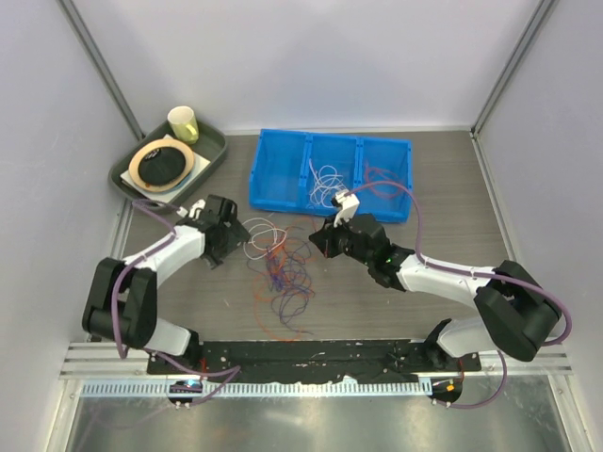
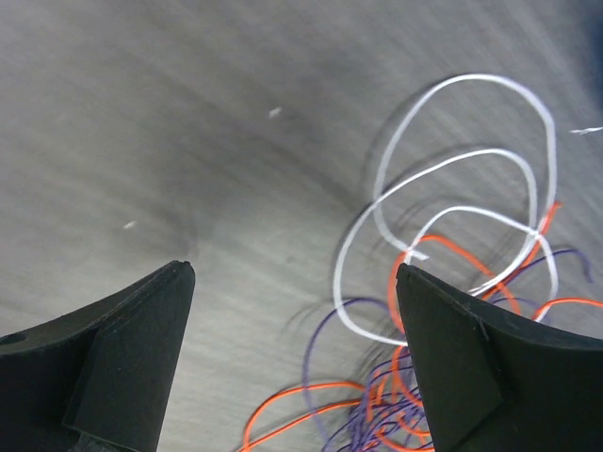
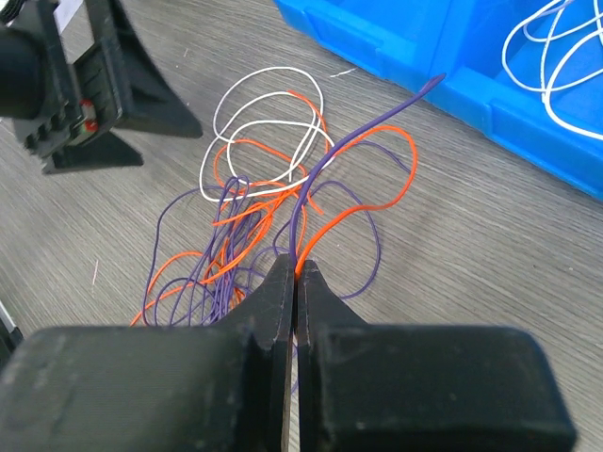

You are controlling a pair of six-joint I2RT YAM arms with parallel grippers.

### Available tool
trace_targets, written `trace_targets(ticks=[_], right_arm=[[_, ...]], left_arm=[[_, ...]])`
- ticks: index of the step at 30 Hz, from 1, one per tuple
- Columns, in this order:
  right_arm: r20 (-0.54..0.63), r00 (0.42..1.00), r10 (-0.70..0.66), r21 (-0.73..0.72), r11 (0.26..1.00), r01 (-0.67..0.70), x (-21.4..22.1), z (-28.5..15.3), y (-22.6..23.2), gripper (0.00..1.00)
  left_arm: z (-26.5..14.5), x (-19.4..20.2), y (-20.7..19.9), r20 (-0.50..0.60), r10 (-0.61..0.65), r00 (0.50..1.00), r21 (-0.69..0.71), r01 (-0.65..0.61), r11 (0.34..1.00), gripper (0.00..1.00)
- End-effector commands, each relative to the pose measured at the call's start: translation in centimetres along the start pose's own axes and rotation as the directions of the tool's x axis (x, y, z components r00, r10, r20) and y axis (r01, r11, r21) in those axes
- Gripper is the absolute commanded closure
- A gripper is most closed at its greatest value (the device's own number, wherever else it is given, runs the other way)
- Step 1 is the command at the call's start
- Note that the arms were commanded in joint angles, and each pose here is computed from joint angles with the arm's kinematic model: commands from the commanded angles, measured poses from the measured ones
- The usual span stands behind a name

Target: Untangle the cables

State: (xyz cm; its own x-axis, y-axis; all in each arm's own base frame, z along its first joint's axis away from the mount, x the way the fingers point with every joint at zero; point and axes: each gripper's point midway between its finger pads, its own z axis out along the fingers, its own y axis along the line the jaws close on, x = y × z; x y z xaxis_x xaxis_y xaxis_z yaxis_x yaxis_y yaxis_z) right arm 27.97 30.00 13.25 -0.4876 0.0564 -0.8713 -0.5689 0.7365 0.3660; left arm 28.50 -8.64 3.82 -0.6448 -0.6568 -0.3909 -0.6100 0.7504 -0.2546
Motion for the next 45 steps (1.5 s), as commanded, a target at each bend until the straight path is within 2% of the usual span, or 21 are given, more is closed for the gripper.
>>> trace_targets(ticks=[1,6,9,10,17,21,24,27,28,33,35,36,37,39,42,44,45], right_arm=[[0.009,1.000,-0.019,-0.007,1.000,0.019,-0.3,0.1,0.3,0.99],[0.016,1.000,-0.014,0.006,1.000,0.014,-0.4,-0.2,0.1,0.99],[0.016,1.000,-0.016,0.006,1.000,0.016,-0.5,-0.4,0.1,0.99],[0.011,1.000,-0.019,0.007,1.000,0.019,-0.4,-0.4,0.0,0.99],[0.027,1.000,-0.005,0.042,0.999,0.004,-0.5,-0.4,-0.6,0.99],[0.037,0.999,-0.007,0.050,0.999,0.005,-0.6,-0.6,-0.8,0.99],[0.047,0.999,-0.003,0.054,0.999,0.000,-0.8,-0.8,-0.8,0.99],[0.047,0.999,0.000,0.077,0.997,-0.004,-0.8,-1.1,-1.2,0.99],[0.047,0.999,0.001,0.085,0.996,-0.005,-0.8,-1.3,-1.4,0.99],[0.033,0.999,0.011,0.190,0.982,-0.017,0.3,-2.7,-3.5,0.99],[0.029,1.000,0.011,0.282,0.959,-0.018,0.7,-3.9,-5.3,0.99],[0.026,1.000,0.009,0.314,0.949,-0.016,0.8,-4.3,-5.9,0.99],[0.041,0.999,0.015,0.347,0.937,-0.028,0.5,-4.9,-6.5,0.99],[0.040,0.999,0.025,0.438,0.898,-0.040,0.7,-6.2,-8.6,0.99],[0.061,0.996,0.067,0.521,0.849,-0.089,0.9,-8.1,-10.9,0.99],[0.091,0.991,0.098,0.552,0.823,-0.132,0.8,-9.1,-11.8,0.99],[0.082,0.990,0.110,0.580,0.803,-0.138,1.2,-9.8,-12.7,0.99]], left_arm=[[0.9,-1.9,-4.1,0.015,0.028,0.999,0.094,-0.030,0.995,0.09],[2.5,-2.3,-5.1,0.021,0.032,0.999,0.093,-0.034,0.995,0.15],[3.6,-1.9,-5.2,-0.007,0.046,0.999,0.074,-0.046,0.996,0.27],[4.0,-1.8,-5.2,-0.014,0.049,0.999,0.064,-0.048,0.997,0.37],[6.0,-0.5,-5.0,-0.083,0.059,0.995,0.009,-0.058,0.998,0.65],[5.9,-0.6,-4.7,-0.078,0.082,0.994,0.005,-0.082,0.997,1.00],[5.2,-1.3,-4.8,-0.056,0.098,0.994,0.009,-0.098,0.995,1.00],[3.1,-3.2,-4.8,0.019,0.109,0.994,0.003,-0.109,0.994,1.00],[1.5,-4.5,-3.8,0.075,0.101,0.992,-0.043,-0.098,0.994,1.00],[-5.3,-9.3,-2.6,0.292,0.061,0.954,-0.050,-0.048,0.998,1.00],[-9.1,-11.5,-1.5,0.405,0.026,0.914,-0.046,-0.008,0.999,1.00],[-10.2,-11.8,-0.7,0.427,0.023,0.904,-0.058,0.002,0.998,1.00],[-13.0,-13.1,-0.6,0.485,-0.022,0.874,-0.010,0.031,0.999,1.00],[-15.9,-14.4,0.8,0.555,-0.073,0.829,-0.007,0.093,0.996,1.00],[-22.9,-17.4,1.1,0.666,-0.183,0.723,0.119,0.140,0.983,1.00],[-26.0,-18.2,2.1,0.701,-0.217,0.680,0.154,0.153,0.976,1.00],[-28.1,-19.0,2.4,0.726,-0.246,0.642,0.180,0.167,0.969,1.00]])
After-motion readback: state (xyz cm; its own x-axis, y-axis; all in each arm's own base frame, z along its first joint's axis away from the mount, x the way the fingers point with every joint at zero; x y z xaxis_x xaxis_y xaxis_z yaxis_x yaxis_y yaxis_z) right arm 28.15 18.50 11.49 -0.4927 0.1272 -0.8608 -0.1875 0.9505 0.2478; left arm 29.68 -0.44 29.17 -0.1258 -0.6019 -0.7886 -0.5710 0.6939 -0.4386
